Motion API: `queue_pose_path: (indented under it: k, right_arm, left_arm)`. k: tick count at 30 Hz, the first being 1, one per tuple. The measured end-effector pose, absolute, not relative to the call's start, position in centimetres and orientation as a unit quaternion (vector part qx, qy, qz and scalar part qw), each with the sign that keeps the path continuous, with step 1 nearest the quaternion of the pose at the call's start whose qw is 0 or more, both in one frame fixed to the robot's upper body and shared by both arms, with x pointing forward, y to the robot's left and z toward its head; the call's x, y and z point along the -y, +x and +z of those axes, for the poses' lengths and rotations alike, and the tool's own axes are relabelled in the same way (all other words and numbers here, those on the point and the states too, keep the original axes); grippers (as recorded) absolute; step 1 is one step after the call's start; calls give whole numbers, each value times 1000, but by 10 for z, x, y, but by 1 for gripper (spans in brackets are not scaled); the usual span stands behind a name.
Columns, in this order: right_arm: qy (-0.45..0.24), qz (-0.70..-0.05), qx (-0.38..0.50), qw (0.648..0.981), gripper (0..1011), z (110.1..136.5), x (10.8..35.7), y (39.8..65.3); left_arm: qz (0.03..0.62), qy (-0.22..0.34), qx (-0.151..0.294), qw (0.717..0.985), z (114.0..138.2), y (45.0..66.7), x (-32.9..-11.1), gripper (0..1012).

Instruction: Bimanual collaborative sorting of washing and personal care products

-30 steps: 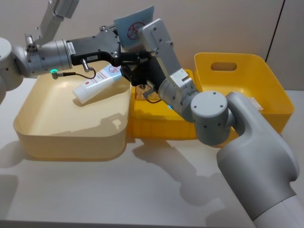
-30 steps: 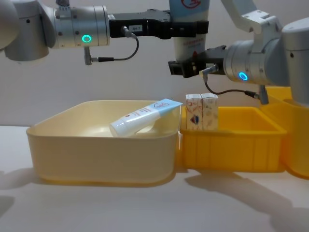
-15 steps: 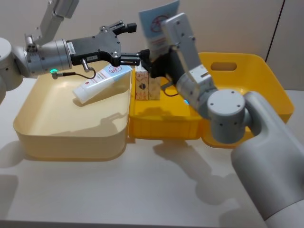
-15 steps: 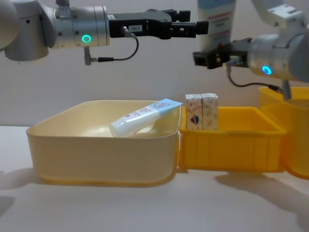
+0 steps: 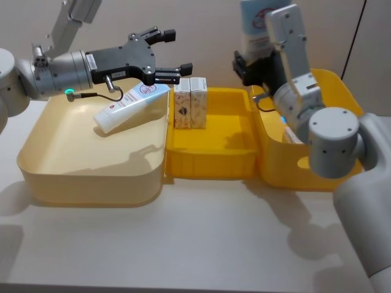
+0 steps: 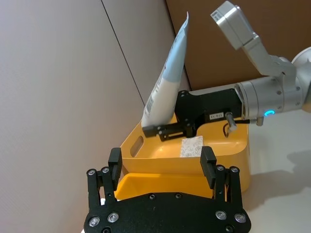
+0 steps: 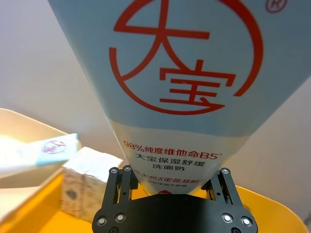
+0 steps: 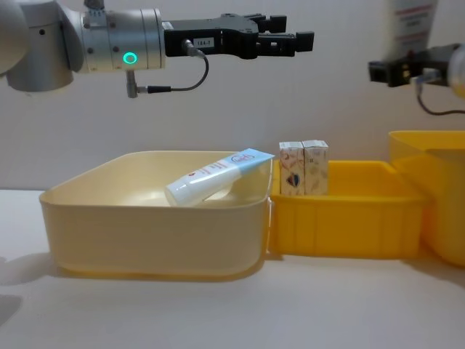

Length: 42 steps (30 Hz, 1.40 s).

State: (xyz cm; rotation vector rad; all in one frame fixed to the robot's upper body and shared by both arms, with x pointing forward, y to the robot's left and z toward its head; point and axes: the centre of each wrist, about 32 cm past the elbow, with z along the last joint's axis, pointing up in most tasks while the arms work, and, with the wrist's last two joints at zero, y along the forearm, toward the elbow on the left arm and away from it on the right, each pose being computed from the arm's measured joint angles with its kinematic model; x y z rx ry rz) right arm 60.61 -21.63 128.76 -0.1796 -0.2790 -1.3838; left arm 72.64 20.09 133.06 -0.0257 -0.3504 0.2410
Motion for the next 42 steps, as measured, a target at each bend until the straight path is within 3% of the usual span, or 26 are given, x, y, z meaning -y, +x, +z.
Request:
queue_pose_path:
  k: [12, 30, 42]
  right_arm:
    - [-118, -661, 96, 735, 665, 1306, 239, 611]
    - [-210, -640, 21, 738, 665, 1342, 259, 631]
    - [-262, -620, -60, 737, 665, 1364, 291, 649]
  left_arm:
    - [120, -13, 174, 977, 1331, 726, -201, 1003]
    - [120, -13, 174, 977, 1331, 726, -201, 1003]
    - [119, -13, 174, 977, 1331, 726, -201, 1003]
